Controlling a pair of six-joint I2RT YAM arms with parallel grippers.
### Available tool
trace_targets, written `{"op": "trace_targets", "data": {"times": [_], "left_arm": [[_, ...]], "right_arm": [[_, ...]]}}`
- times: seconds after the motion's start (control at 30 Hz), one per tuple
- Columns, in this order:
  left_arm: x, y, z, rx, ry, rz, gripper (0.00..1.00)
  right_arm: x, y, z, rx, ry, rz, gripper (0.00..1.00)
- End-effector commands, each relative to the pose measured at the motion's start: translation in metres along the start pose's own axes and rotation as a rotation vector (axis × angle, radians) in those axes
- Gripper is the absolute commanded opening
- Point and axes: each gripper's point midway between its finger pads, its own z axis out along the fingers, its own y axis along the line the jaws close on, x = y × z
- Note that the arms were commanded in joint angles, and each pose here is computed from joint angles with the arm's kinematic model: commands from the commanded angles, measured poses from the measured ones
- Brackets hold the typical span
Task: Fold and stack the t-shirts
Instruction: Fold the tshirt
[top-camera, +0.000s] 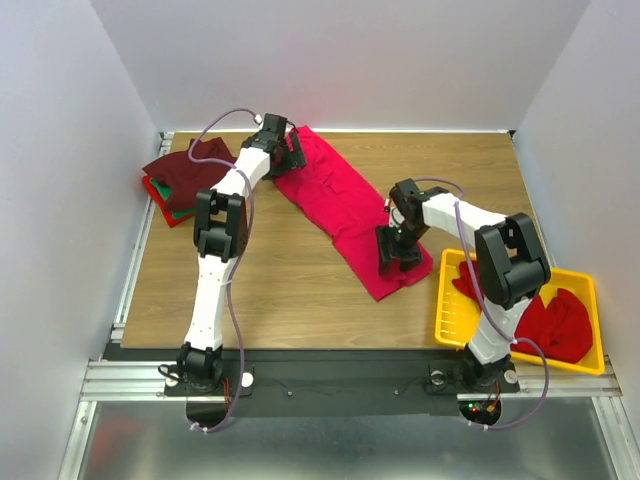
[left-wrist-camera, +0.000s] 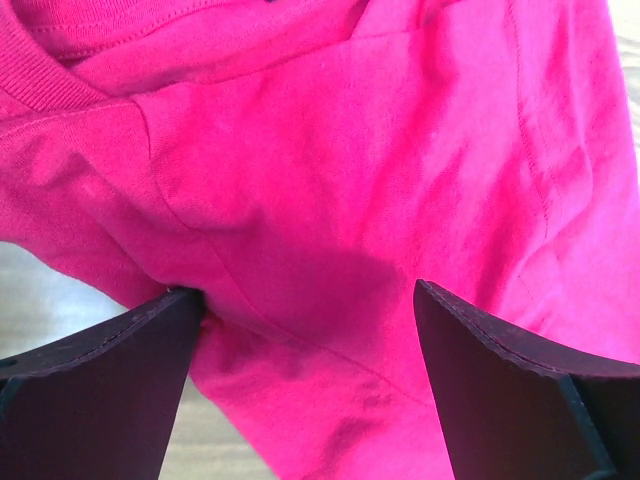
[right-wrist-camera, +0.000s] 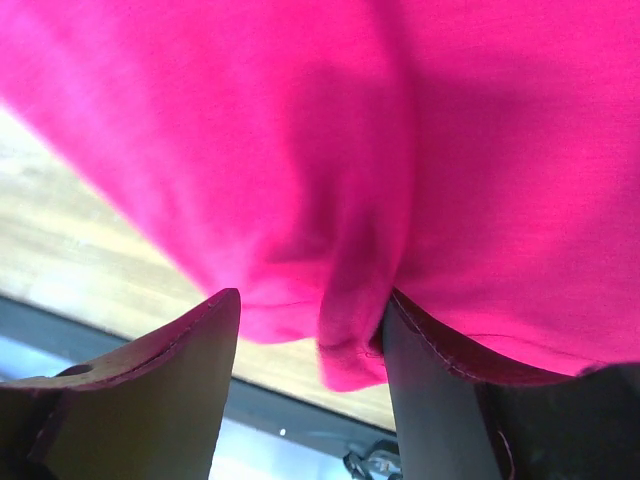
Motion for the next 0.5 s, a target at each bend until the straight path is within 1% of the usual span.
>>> {"op": "trace_targets", "data": {"times": [0.0,0.1,0.23,0.3,0.4,0.43,0.47], "left_arm": [[0.013,-0.011,0.008,0.026,0.041,0.077,0.99],[0.007,-0.023,0.004,0.059,0.016,0.111,0.99],[0.006,-0.034,0.001,0.087,0.005,0.121,0.99],[0.0,-0.038,-0.005,0.09,-0.01,0.118,0.99],[-0.018,-0.049,-0.022,0.11,-0.068,0.124,0.99],[-0.025,-0.052,-0.027,0.119,-0.088,0.123,0.99],[-0.032,-0.056,-0.035,0.13,-0.106,0.122,0.99]], "right_arm": [[0.018,0.026,-0.01,-0.056,0.079,-0.072,0.63],[0.029,0.036,-0.013,-0.069,0.114,-0.121,0.63],[0.045,0.049,-0.014,-0.106,0.157,-0.157,0.63],[0.042,0.051,-0.017,-0.093,0.143,-0.169,0.62],[0.015,0.054,-0.038,-0.036,0.019,-0.171,0.62],[0.004,0.047,-0.043,0.028,-0.028,-0.146,0.63],[-0.007,0.049,-0.052,0.047,-0.072,-0.146,0.63]]}}
